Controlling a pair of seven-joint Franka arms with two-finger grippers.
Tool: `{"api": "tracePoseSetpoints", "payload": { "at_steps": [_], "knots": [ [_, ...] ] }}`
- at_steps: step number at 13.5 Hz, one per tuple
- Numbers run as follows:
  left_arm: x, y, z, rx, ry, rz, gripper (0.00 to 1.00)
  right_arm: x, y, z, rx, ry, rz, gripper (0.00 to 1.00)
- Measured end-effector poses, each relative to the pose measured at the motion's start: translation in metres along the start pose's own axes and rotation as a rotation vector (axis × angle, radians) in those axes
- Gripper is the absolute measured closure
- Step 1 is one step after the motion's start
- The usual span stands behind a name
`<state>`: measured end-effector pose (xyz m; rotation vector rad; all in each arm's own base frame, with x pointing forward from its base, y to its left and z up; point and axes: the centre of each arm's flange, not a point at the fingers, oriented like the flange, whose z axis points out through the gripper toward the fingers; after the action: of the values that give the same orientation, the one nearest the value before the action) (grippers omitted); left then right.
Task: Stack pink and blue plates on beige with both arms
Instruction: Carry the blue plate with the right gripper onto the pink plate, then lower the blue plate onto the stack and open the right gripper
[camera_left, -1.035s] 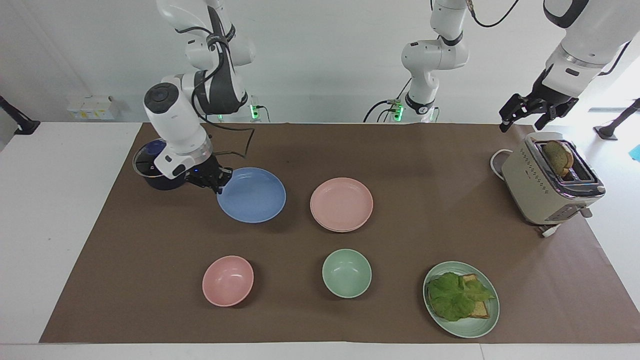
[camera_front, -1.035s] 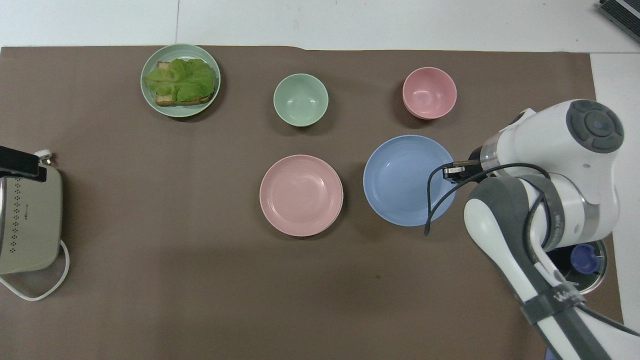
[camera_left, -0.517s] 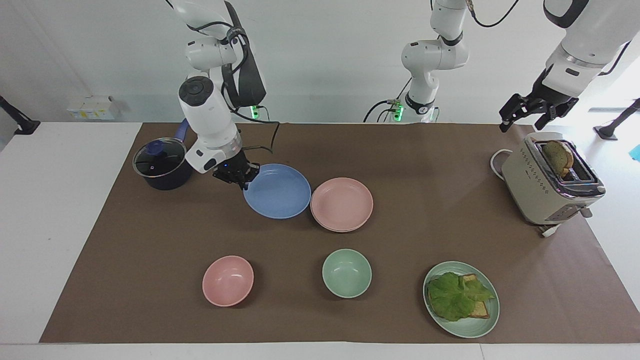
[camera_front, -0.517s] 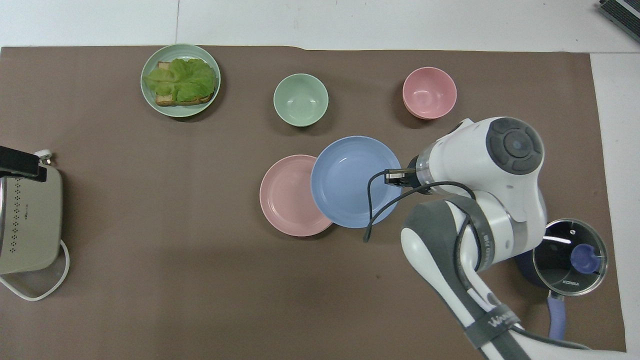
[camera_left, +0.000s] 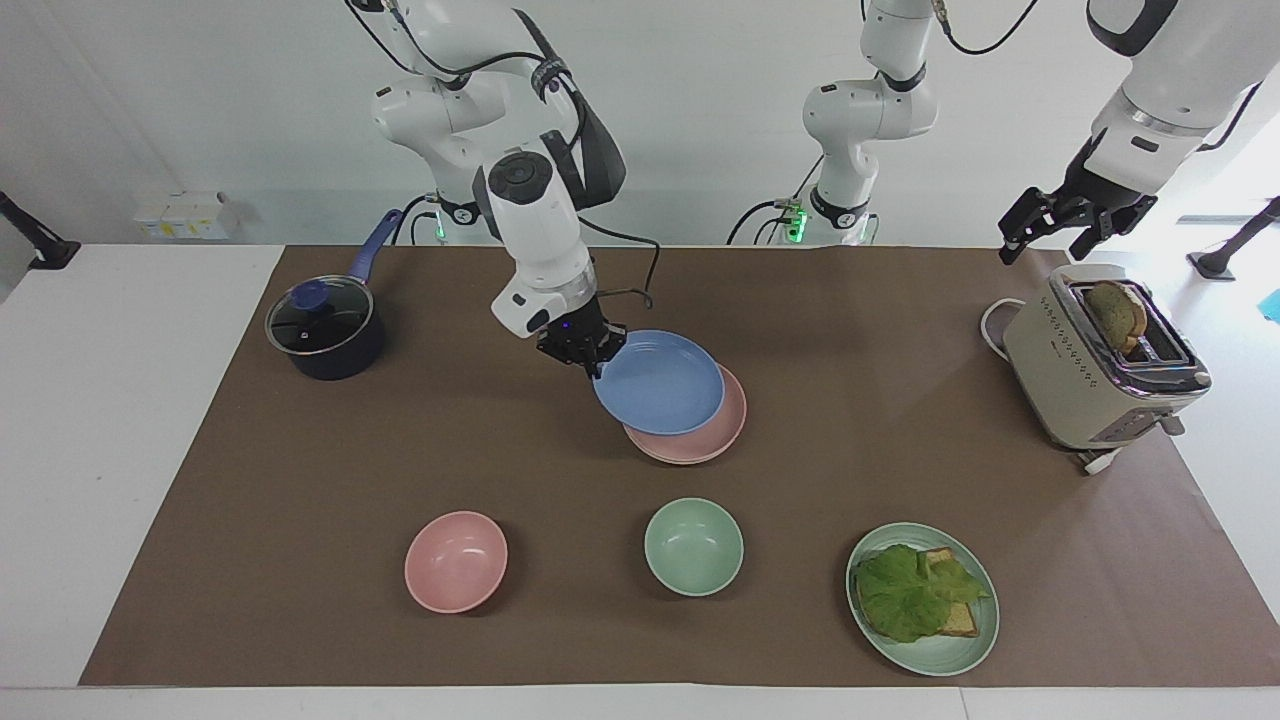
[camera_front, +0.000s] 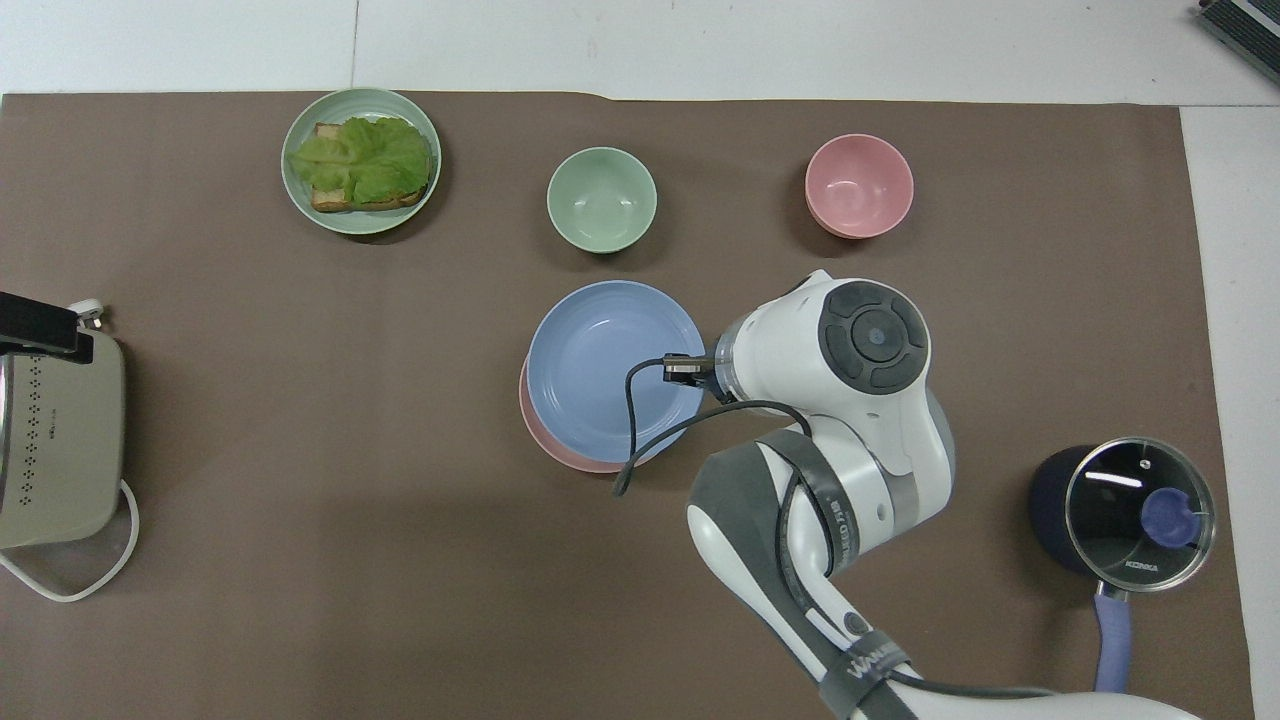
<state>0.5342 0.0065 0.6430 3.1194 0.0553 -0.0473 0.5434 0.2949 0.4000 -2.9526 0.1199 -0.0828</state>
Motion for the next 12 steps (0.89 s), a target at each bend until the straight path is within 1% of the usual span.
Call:
{"api": "tracePoseSetpoints", "payload": {
  "at_steps": [4, 6, 8, 12],
  "knots": [
    [0.000, 0.000, 0.000, 0.000, 0.000, 0.000, 0.00, 0.002, -0.001, 0.012, 0.003, -0.011, 0.008, 0.96],
    [0.000, 0.000, 0.000, 0.000, 0.000, 0.000, 0.00, 0.002, -0.004, 0.023, 0.006, -0.003, 0.005, 0.96],
    [0.000, 0.000, 0.000, 0.000, 0.000, 0.000, 0.00, 0.000, -0.005, 0.035, 0.000, -0.012, 0.001, 0.96],
    [0.000, 0.000, 0.000, 0.000, 0.000, 0.000, 0.00, 0.001, -0.006, 0.050, -0.001, -0.009, 0.000, 0.96]
  ]
}}
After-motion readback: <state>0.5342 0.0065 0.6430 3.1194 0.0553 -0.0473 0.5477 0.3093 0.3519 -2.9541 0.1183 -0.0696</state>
